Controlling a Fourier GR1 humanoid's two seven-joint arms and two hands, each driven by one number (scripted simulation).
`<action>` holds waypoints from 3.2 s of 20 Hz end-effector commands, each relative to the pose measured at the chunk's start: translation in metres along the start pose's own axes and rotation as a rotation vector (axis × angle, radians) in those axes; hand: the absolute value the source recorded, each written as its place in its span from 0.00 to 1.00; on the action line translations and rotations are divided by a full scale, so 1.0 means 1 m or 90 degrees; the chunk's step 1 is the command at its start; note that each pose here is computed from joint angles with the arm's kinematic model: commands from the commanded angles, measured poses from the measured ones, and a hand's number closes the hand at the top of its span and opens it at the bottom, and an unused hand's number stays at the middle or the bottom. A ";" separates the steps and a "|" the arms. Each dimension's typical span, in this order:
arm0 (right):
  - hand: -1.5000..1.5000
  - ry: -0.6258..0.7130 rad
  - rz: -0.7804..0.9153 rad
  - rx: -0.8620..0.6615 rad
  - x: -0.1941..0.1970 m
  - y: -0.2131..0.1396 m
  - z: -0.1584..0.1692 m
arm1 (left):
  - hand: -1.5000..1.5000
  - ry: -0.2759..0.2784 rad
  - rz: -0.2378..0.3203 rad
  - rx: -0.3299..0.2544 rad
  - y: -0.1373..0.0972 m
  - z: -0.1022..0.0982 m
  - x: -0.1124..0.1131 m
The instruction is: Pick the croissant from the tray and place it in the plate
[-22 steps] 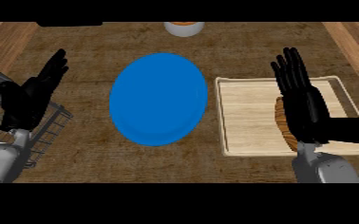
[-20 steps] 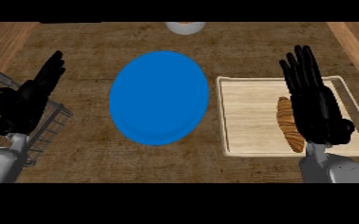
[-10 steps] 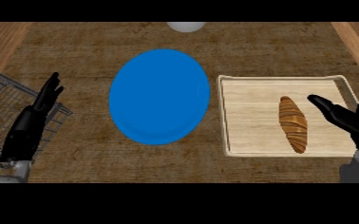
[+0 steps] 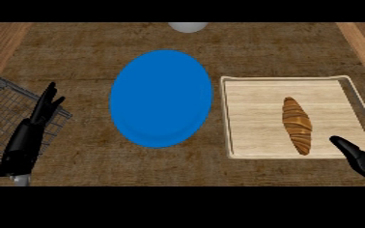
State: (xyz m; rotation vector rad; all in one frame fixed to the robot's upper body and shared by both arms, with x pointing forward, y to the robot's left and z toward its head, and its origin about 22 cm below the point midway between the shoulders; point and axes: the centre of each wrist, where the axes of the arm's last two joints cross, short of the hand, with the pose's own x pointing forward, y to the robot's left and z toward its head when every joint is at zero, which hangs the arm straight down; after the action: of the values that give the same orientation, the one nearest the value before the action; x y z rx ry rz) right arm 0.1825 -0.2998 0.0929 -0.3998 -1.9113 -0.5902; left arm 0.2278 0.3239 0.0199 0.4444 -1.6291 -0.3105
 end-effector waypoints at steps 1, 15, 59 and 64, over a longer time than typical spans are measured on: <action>0.00 0.065 0.093 0.095 0.018 -0.013 0.013 | 0.50 0.075 -0.012 0.009 0.005 0.010 -0.017; 0.00 0.301 0.399 0.249 0.055 -0.034 -0.043 | 0.50 0.066 -0.016 -0.005 0.008 0.002 -0.015; 1.00 0.452 0.501 0.525 -0.099 0.002 -0.058 | 0.50 0.073 -0.012 0.004 0.000 0.010 -0.023; 1.00 0.424 0.491 0.512 -0.101 -0.014 -0.080 | 0.50 0.071 -0.014 -0.013 0.002 0.022 -0.035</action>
State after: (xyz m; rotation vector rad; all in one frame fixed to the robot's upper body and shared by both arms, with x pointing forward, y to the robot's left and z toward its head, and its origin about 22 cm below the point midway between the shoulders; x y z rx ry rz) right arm 0.2700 -0.3470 0.0329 -0.3344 -1.0572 0.5236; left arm 0.2291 0.3258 0.0167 0.4222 -1.6607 -0.3276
